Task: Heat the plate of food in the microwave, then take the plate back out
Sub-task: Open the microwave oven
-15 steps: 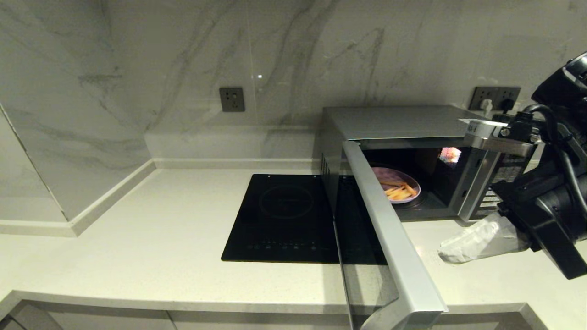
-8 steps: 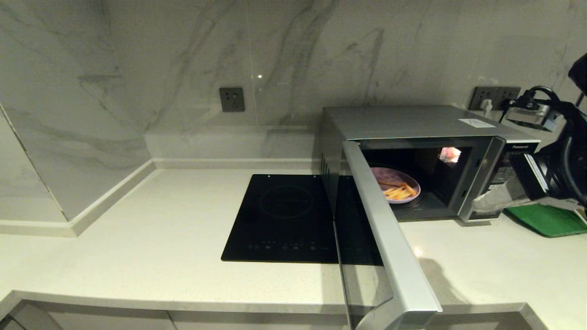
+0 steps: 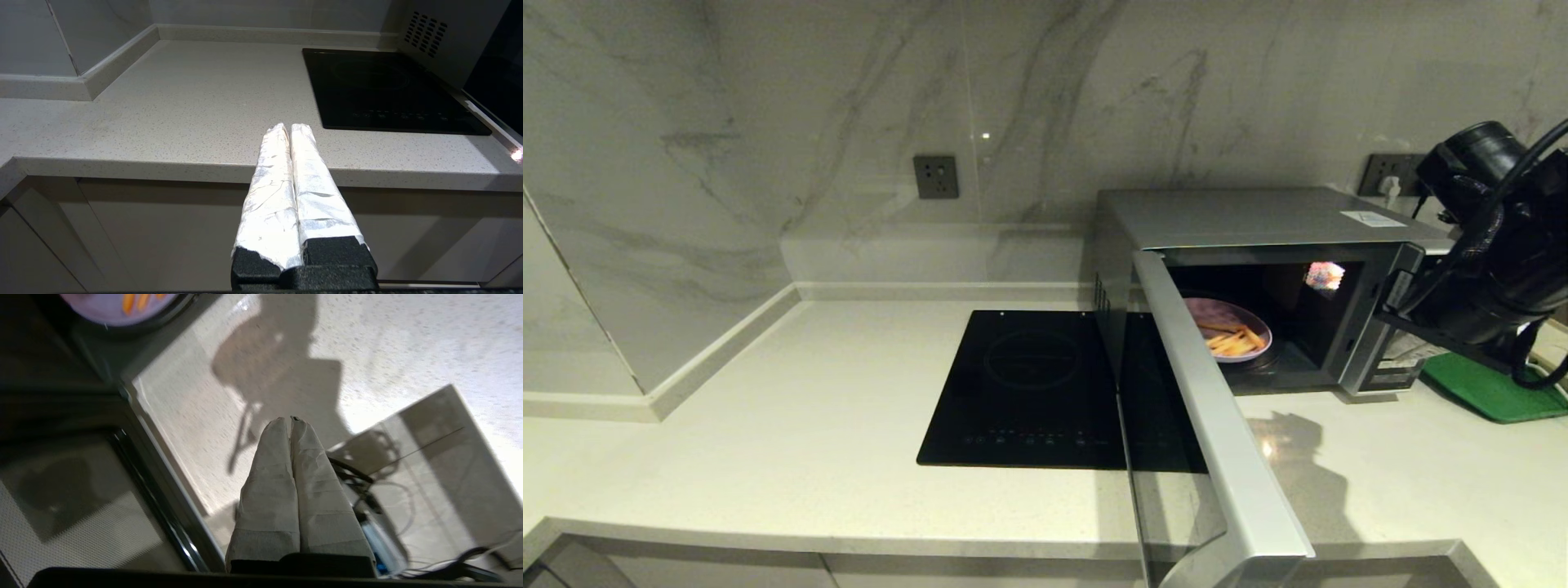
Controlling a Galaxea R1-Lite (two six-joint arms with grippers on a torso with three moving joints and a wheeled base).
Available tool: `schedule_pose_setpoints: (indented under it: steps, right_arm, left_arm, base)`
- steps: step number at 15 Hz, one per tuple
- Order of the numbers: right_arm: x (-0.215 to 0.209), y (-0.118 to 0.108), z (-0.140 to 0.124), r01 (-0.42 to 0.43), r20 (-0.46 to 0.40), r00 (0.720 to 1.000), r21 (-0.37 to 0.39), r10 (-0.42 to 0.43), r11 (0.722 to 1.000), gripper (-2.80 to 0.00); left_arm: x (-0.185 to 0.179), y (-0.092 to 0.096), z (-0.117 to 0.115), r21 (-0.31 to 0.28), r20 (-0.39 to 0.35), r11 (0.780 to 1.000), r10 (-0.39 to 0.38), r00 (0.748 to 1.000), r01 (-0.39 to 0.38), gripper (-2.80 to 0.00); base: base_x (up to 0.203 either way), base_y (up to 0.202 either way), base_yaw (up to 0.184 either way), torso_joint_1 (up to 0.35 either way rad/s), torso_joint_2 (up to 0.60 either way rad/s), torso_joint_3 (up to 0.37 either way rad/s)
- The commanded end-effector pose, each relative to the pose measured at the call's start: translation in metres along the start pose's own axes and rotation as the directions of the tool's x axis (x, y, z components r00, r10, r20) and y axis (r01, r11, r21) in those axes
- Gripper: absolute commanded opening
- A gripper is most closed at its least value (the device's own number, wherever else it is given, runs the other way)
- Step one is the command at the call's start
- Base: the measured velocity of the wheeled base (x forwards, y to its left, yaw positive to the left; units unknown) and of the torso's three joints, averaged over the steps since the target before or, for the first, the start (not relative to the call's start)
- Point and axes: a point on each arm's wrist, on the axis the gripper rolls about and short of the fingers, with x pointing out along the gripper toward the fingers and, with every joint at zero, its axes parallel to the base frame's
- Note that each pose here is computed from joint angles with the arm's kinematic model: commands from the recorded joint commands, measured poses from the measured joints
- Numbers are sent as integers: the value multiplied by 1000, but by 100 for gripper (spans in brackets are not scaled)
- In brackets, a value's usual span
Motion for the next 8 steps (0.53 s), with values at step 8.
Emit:
schedule_pose_setpoints:
  steps: [8]
  right_arm:
    - [43, 19, 23, 1, -36, 999, 151, 4, 989, -280]
  left_arm:
    - [0, 0, 0, -1, 0, 1000, 0, 1000, 0, -280]
  base:
    - [0, 0, 0, 0, 0, 0]
